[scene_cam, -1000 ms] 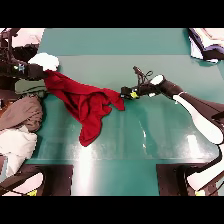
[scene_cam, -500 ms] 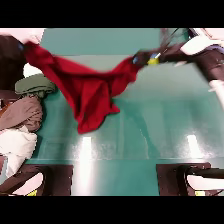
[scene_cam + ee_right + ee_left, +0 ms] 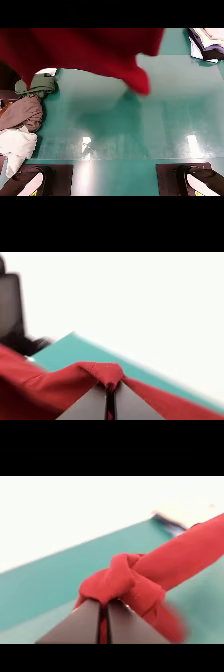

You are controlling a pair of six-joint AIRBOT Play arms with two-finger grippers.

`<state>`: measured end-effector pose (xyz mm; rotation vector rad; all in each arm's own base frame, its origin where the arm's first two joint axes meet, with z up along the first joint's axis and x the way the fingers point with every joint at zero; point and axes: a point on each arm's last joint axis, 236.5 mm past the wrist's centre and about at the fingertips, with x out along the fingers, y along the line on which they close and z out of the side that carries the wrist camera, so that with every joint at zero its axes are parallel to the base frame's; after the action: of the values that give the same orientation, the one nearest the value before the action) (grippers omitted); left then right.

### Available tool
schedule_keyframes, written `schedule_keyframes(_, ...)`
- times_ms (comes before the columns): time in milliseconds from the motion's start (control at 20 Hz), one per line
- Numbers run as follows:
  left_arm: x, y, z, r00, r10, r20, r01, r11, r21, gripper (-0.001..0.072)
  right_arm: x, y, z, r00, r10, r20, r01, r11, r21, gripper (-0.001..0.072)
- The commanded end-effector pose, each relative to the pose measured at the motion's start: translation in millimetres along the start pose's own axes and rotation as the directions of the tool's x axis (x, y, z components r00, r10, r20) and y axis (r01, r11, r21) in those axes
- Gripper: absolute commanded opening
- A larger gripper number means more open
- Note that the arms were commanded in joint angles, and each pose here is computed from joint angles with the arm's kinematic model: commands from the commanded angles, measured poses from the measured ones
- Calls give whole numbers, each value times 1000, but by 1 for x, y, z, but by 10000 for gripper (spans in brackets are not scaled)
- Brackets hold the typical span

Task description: Fold the shirts.

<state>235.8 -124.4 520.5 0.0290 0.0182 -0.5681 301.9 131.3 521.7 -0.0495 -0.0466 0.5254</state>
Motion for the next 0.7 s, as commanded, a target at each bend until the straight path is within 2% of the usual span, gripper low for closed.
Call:
schedule_keyframes(0, -29, -51, 28, 986, -134, 101, 134, 991, 14, 29, -66, -17, 41, 976, -177, 131, 187, 980, -72, 13)
schedule_keyframes(150, -26, -53, 22, 985, -153, 81, 153, 988, 3, 28, -70, -29, 33, 968, -230, 96, 238, 968, -77, 13)
schedule_keyframes(350, 28, 5, -61, 987, -75, -141, 55, 989, -136, 28, -2, -53, -31, 963, -207, -172, 204, 978, -34, 13)
schedule_keyframes(450, 62, 31, -132, 945, -96, -313, 17, 970, -244, 28, 46, -71, -107, 903, -178, -391, 202, 979, 20, 13)
schedule_keyframes(550, 90, 47, -211, 869, -163, -466, -22, 930, -367, 29, 86, -83, -206, 787, -116, -606, 217, 971, 96, 13)
schedule_keyframes(650, 112, 63, -295, 782, -226, -580, -99, 874, -475, 29, 109, -87, -294, 660, -46, -750, 234, 961, 147, 14)
